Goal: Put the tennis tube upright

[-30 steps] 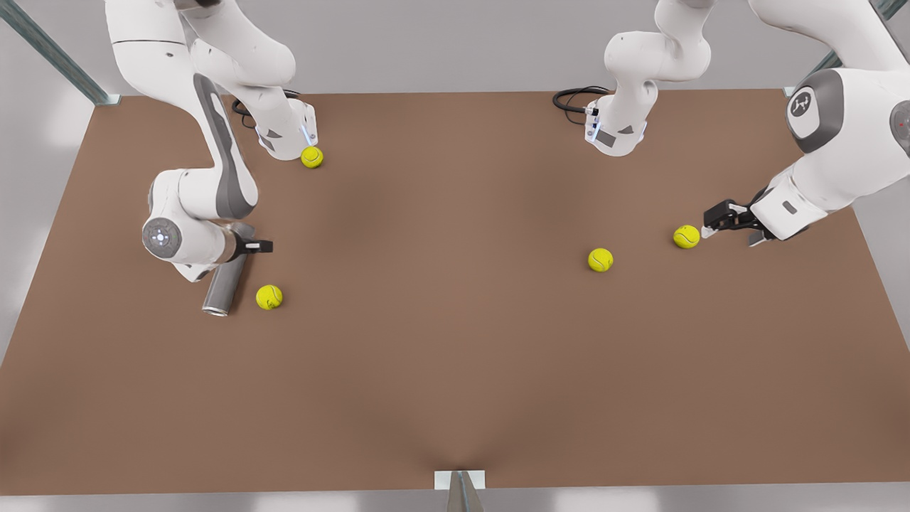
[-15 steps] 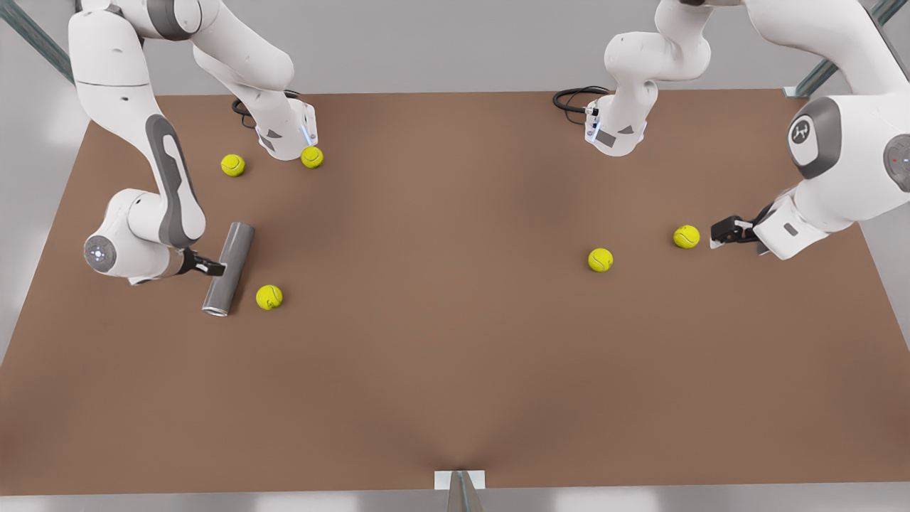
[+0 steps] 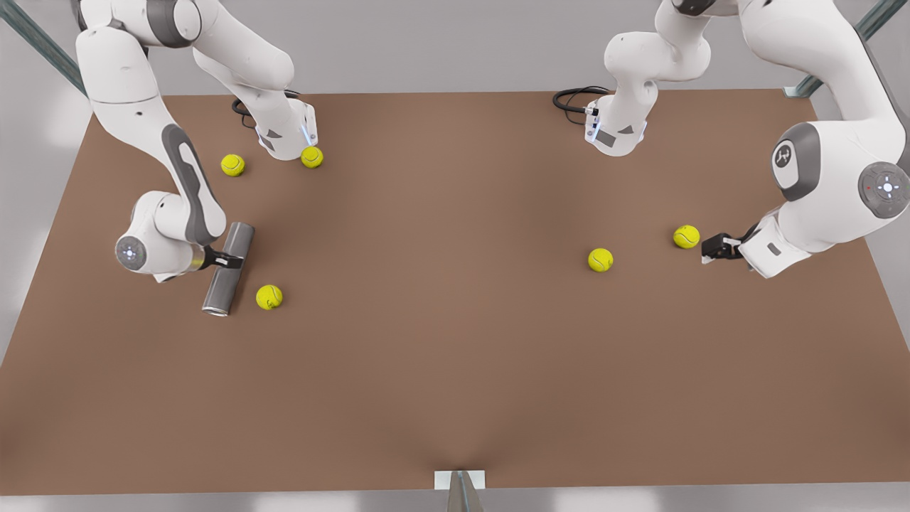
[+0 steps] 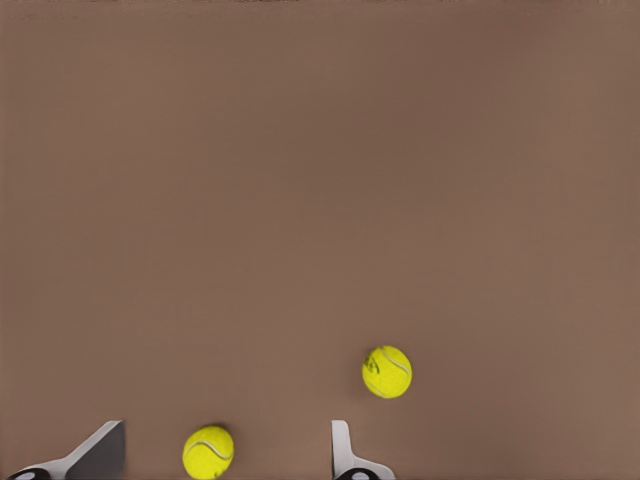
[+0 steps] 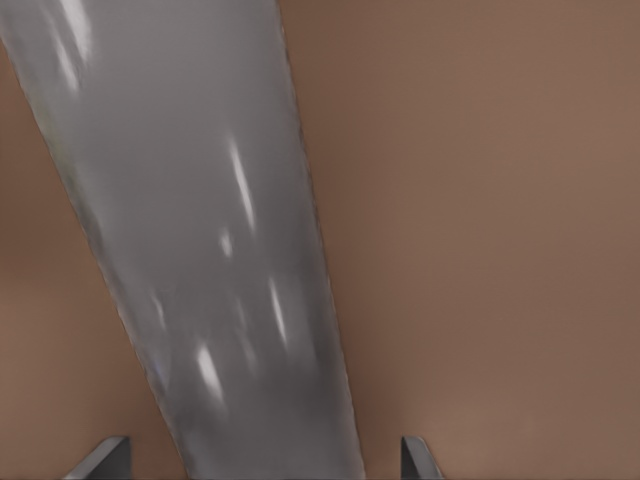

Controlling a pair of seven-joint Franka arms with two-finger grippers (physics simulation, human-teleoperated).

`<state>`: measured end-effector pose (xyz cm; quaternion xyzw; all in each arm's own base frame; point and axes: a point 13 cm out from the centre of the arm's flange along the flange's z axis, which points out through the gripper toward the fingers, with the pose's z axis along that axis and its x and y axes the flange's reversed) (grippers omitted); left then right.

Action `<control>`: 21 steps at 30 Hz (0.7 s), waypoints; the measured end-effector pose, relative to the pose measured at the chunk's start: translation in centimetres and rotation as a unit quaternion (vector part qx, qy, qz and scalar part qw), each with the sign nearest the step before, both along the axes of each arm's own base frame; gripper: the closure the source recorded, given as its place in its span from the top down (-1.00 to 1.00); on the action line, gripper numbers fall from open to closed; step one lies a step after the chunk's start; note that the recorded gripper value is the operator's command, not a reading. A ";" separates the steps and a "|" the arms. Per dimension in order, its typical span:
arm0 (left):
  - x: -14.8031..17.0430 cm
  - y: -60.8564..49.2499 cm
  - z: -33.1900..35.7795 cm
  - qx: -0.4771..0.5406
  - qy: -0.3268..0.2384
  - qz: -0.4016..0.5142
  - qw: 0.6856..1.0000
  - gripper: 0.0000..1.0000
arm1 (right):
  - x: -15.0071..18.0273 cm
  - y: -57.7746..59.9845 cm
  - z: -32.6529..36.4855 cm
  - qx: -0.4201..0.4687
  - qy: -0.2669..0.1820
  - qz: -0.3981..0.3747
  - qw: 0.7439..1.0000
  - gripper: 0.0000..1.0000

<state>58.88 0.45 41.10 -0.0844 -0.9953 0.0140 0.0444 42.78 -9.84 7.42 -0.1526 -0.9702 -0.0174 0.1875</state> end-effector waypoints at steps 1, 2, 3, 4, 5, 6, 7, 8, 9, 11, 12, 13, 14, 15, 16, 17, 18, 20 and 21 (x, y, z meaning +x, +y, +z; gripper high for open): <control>0.1 -0.1 0.0 0.000 -0.001 -0.001 1.000 1.00 | -0.1 0.1 -0.5 0.002 0.000 0.002 1.000 1.00; 0.1 -0.1 0.0 0.000 -0.002 -0.001 1.000 1.00 | -0.1 0.1 -1.0 0.003 0.002 0.004 1.000 1.00; 0.2 -0.1 0.0 0.000 -0.003 -0.002 1.000 1.00 | -0.3 0.2 -1.6 0.005 0.003 0.006 1.000 1.00; 0.2 -0.2 0.0 0.000 -0.004 -0.002 1.000 1.00 | -0.4 0.3 -2.1 0.007 0.005 0.007 1.000 1.00; 0.2 -0.2 0.0 0.000 -0.004 -0.003 1.000 1.00 | -0.5 0.4 -2.6 0.009 0.006 0.009 1.000 1.00; 0.2 -0.2 -0.1 0.000 -0.004 -0.003 1.000 1.00 | -0.6 0.4 -3.0 0.010 0.007 0.010 1.000 1.00; 0.3 -0.3 -0.1 0.000 -0.003 -0.003 1.000 1.00 | -0.6 0.5 -3.3 0.011 0.008 0.012 1.000 1.00; 0.2 -0.3 -0.2 0.000 -0.003 -0.003 1.000 1.00 | -0.7 0.5 -3.6 0.012 0.008 0.013 1.000 1.00; 0.2 -0.3 -0.1 0.000 -0.002 -0.004 1.000 1.00 | -0.6 0.5 -3.8 0.013 0.007 0.015 1.000 1.00; 0.0 -0.3 -0.1 -0.001 0.001 -0.004 1.000 1.00 | -0.6 0.4 -3.9 0.013 0.004 0.016 1.000 0.44; 0.0 -0.5 -0.1 -0.001 0.002 -0.006 1.000 1.00 | -0.5 0.3 -3.8 0.014 0.004 0.017 1.000 0.38; -0.1 -0.8 -0.2 -0.002 0.003 -0.008 1.000 1.00 | -0.5 0.3 -3.8 0.016 0.004 0.018 1.000 0.35; -0.1 -1.1 -0.2 -0.002 0.004 -0.010 1.000 1.00 | -0.4 0.4 -3.7 0.017 0.003 0.020 1.000 0.35; -0.2 -1.2 -0.2 -0.002 0.005 -0.012 1.000 1.00 | -0.4 0.5 -3.6 0.018 0.003 0.022 1.000 0.36; -0.2 -1.3 -0.2 -0.002 0.005 -0.012 1.000 1.00 | -0.3 0.5 -3.5 0.019 0.004 0.025 1.000 0.36; -0.2 -1.3 -0.2 -0.002 0.006 -0.012 1.000 1.00 | -0.2 0.6 -3.4 0.020 0.004 0.027 0.999 0.36; -0.2 -1.2 -0.2 -0.002 0.006 -0.012 1.000 1.00 | -0.1 0.6 -3.3 0.020 0.004 0.029 0.999 0.36; -0.3 -1.2 -0.2 -0.002 0.007 -0.011 1.000 1.00 | 0.9 0.6 -2.3 0.020 -0.001 0.036 0.999 0.36; -0.3 -1.2 -0.1 -0.002 0.007 -0.011 1.000 1.00 | 1.9 0.7 -1.3 0.019 -0.006 0.042 0.999 0.36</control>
